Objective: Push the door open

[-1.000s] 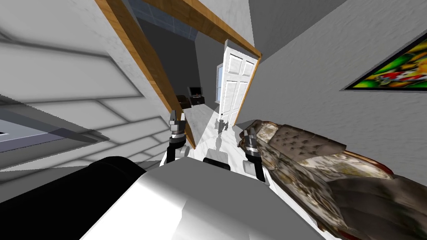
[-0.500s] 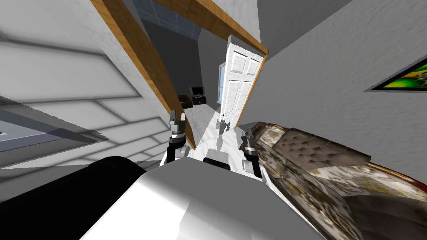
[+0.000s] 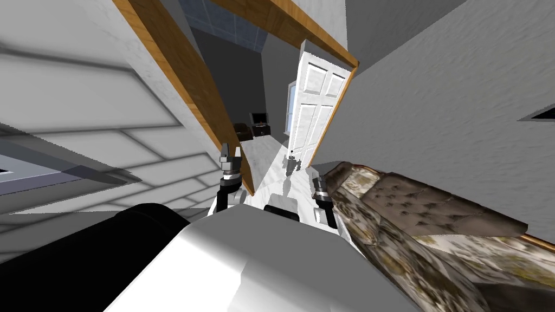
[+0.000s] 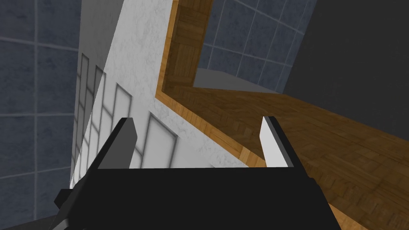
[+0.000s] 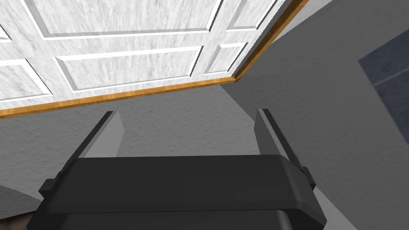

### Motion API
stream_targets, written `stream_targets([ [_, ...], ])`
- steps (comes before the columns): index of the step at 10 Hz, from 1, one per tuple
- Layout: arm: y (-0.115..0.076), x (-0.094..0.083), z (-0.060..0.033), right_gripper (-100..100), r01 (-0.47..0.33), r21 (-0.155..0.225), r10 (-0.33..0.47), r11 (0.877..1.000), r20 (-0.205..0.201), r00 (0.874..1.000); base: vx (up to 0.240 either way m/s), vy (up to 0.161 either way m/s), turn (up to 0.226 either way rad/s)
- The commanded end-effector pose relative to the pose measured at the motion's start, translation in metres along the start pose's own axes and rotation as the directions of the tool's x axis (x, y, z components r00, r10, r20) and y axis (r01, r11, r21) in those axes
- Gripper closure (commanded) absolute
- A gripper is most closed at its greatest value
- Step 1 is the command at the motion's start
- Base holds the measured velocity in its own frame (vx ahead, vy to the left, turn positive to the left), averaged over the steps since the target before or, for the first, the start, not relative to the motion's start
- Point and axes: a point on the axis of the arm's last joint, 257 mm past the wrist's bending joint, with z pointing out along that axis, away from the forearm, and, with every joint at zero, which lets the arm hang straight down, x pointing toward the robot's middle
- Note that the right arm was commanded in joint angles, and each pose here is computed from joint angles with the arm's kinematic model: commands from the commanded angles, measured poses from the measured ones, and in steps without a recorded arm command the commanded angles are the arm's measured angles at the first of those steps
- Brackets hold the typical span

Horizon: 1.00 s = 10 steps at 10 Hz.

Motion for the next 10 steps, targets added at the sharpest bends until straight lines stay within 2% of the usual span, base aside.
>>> stream_targets([
  [1,-0.011,0.001,-0.0004,-100,-0.003,0.014,0.003,1.000,-0.012,1.000,0.112,-0.026,0.099],
  [10,-0.073,0.007,-0.0109,-100,-0.017,0.100,0.025,0.995,-0.071,0.997,0.094,-0.028,0.093],
])
